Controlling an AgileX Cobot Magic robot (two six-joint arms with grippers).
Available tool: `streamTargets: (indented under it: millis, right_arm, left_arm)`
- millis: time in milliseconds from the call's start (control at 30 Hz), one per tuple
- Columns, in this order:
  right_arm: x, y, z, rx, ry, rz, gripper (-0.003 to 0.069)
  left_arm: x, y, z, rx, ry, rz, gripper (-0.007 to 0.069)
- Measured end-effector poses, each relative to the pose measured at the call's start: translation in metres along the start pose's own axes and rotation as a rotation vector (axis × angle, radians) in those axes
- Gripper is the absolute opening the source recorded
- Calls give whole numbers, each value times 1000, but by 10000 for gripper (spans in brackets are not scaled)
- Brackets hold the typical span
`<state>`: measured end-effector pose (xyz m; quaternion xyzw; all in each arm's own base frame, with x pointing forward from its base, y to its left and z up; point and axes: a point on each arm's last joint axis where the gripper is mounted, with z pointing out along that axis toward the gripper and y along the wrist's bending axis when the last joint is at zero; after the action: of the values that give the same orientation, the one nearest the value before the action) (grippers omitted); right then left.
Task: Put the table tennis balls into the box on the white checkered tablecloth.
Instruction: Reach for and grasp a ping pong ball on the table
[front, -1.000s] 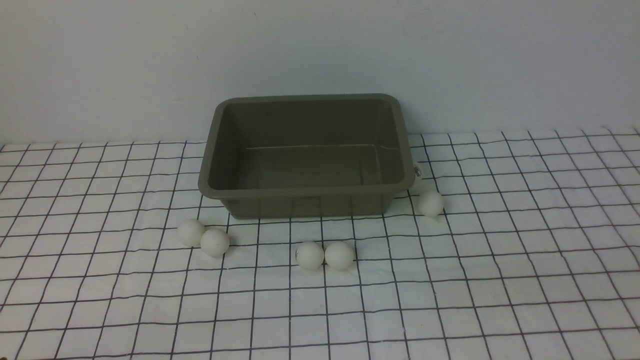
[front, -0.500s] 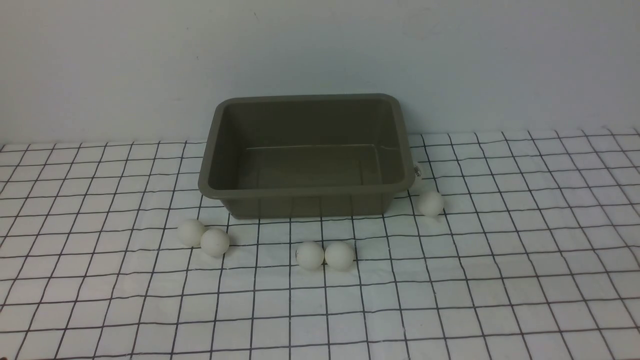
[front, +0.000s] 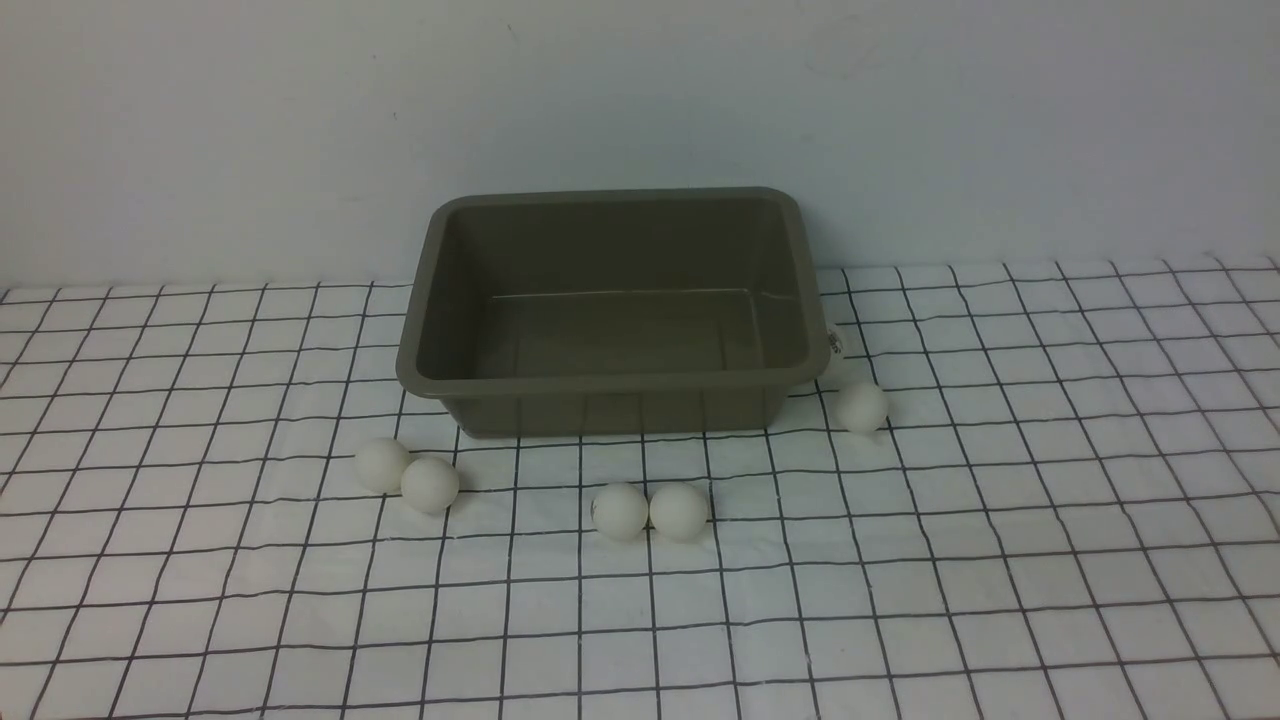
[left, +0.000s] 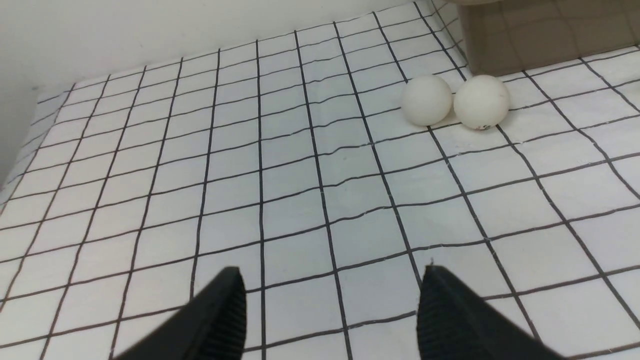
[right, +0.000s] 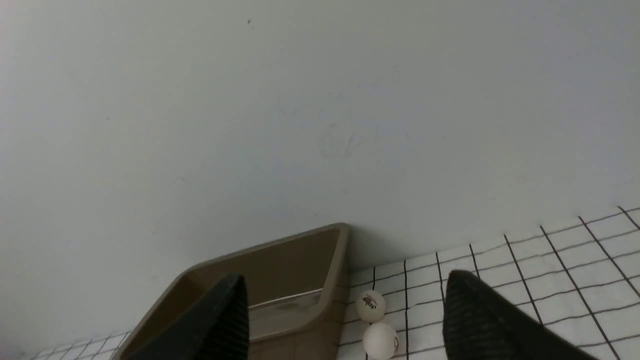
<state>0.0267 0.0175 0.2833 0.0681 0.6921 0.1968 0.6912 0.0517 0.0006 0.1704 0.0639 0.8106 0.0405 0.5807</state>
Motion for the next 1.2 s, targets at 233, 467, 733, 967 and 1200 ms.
streamTargets:
  millis: [233,467,733,967,1200]
  right_arm:
    - [7,0,0,-5,72,-7,472]
    - [11,1,-1,-13,121,-72,472]
    - [13,3,1,-37,158,-139,472]
    - [-1,14,9,-116,201,-225,472]
    - [-4,15,26,-151,315,-351,472]
  left_arm:
    - [-1,-4,0,43,-12,-137,415]
    - [-12,-12,-1,166,-107,-535,415]
    - [-24,-8,-3,189,-241,-751,415]
    - [-75,-13,-35,306,-226,-531,415]
    - [-106,-13,-39,325,-61,-294,415]
